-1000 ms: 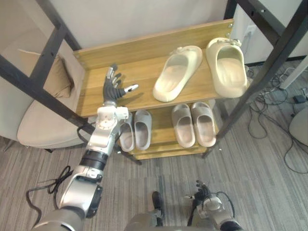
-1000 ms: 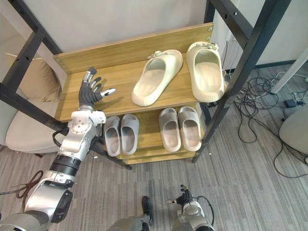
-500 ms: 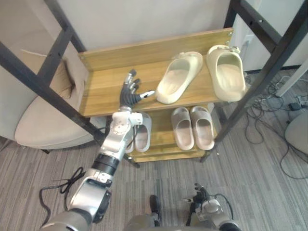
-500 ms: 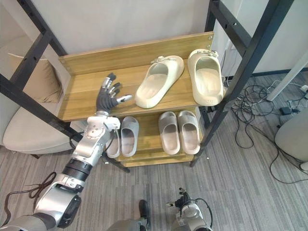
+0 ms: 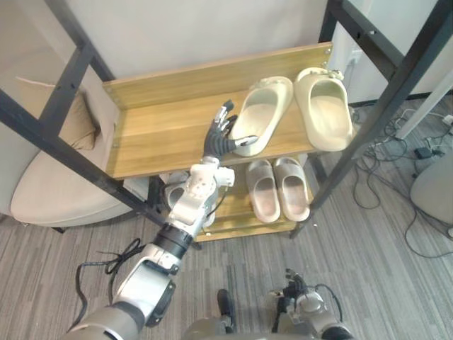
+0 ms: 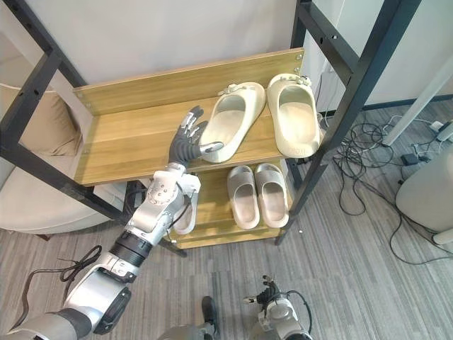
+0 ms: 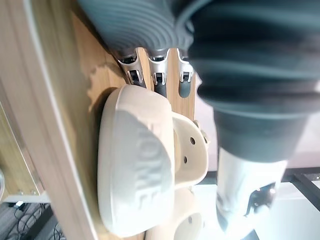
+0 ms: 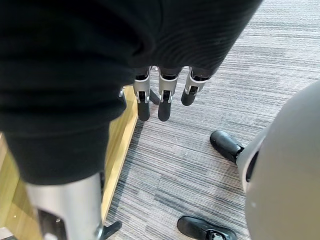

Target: Organize the slippers on the shoe rack

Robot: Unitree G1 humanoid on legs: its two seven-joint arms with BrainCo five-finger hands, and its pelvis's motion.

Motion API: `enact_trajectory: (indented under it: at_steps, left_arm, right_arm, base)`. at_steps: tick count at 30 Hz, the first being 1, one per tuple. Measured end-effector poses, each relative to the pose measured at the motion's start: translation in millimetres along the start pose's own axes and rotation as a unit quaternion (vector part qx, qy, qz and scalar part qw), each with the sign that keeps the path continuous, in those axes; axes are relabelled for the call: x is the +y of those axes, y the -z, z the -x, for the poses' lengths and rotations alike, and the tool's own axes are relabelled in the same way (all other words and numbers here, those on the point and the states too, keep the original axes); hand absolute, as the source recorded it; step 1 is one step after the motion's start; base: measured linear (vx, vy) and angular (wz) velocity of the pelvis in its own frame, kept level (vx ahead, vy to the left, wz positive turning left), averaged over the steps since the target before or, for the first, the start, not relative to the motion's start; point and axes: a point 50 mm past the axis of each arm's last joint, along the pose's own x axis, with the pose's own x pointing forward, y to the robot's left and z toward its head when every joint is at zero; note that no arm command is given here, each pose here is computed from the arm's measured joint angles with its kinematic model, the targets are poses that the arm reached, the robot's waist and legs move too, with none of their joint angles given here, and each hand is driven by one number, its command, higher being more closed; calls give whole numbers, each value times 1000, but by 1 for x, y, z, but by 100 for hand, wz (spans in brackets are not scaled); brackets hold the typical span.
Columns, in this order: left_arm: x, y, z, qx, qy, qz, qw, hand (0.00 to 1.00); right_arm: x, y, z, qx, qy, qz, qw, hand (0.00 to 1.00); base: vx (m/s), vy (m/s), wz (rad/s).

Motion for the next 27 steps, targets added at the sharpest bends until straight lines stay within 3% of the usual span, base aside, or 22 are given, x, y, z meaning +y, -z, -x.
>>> enact_trajectory:
  at_steps: [11, 27]
  left_arm:
    - [-17, 3, -5, 12, 8, 21, 1000, 0]
    - [-8, 1, -7, 6, -6, 21, 1000, 0]
  right_arm:
    - [-4, -1, -2, 4, 6, 3, 1000, 0]
    - [-8, -2, -2, 2, 12, 4, 1000, 0]
  base:
    - [-40, 12, -5]
    - [-3, 3, -1]
